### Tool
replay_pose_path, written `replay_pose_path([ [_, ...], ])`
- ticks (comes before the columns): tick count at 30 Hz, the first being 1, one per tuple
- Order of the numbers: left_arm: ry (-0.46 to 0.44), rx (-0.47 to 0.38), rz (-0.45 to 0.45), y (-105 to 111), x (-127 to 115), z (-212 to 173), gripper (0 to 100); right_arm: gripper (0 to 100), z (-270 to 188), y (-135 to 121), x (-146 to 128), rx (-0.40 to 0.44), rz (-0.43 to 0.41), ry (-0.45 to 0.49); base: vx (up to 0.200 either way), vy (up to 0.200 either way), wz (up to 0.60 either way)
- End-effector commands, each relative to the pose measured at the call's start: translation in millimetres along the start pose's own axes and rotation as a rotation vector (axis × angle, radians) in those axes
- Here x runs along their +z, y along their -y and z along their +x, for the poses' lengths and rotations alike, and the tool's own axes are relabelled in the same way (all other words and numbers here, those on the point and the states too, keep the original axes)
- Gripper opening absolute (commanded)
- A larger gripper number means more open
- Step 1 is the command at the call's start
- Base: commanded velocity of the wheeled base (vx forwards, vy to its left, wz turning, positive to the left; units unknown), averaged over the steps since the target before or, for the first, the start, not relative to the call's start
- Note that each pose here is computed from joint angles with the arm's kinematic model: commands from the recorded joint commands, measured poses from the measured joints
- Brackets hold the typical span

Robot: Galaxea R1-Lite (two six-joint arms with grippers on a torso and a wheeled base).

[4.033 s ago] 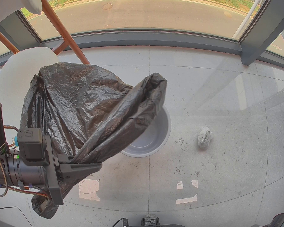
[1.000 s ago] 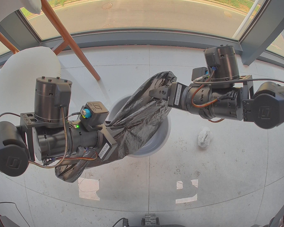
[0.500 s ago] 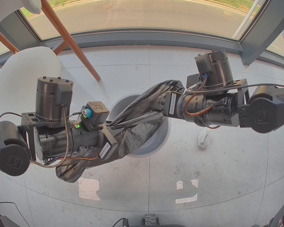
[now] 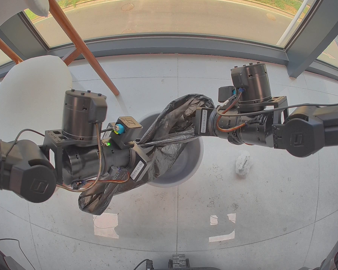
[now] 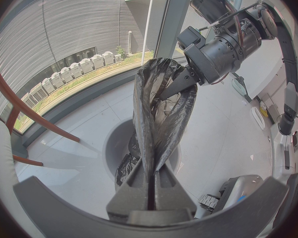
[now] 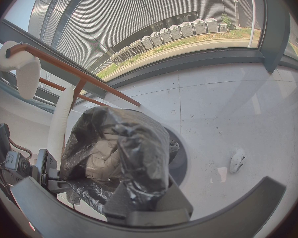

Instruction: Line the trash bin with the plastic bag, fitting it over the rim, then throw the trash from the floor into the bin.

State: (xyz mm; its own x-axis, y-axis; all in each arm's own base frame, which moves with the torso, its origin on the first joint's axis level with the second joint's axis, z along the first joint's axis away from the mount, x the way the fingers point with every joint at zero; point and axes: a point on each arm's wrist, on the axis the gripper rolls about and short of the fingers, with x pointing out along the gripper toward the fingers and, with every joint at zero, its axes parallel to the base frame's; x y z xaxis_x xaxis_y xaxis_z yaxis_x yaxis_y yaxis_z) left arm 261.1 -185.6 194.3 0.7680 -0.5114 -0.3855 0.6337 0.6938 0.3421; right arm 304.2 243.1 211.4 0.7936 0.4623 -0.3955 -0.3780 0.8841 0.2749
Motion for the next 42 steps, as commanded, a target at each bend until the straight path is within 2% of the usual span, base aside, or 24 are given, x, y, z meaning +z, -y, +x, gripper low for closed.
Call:
replay_pose_path([
  [1, -0.029, -0.01, -0.011, 3, -4, 23, 0, 0, 20, 14, -8, -0.024, -0.008, -0.016, 0.0, 0.0, 0.0],
  [11, -0.054, -0.022, -0.012, 6, -9, 49, 0, 0, 44, 31, -16, -0.023, -0.011, -0.005, 0.0, 0.0, 0.0],
  [18, -0.07, -0.03, -0.018, 9, -17, 63, 0, 0, 52, 47, -18, -0.062, 0.002, -0.019, 0.0, 0.0, 0.0],
  [19, -0.071, -0.033, -0.018, 9, -17, 63, 100, 0, 52, 49, -18, -0.065, 0.003, -0.018, 0.0, 0.0, 0.0],
  [24, -0.08, -0.041, -0.035, 11, -21, 66, 100, 0, 51, 49, -17, -0.065, 0.004, -0.015, 0.0, 0.0, 0.0],
  [31, -0.091, -0.051, -0.106, 20, -22, 73, 100, 0, 50, 50, -21, -0.069, 0.002, -0.028, 0.0, 0.0, 0.0],
  [38, -0.073, 0.018, -0.159, 14, -11, 83, 100, 0, 49, 50, -21, -0.069, 0.002, -0.028, 0.0, 0.0, 0.0],
  [42, -0.075, 0.026, -0.182, 12, -12, 83, 100, 0, 49, 50, -21, -0.071, 0.003, -0.029, 0.0, 0.0, 0.0],
])
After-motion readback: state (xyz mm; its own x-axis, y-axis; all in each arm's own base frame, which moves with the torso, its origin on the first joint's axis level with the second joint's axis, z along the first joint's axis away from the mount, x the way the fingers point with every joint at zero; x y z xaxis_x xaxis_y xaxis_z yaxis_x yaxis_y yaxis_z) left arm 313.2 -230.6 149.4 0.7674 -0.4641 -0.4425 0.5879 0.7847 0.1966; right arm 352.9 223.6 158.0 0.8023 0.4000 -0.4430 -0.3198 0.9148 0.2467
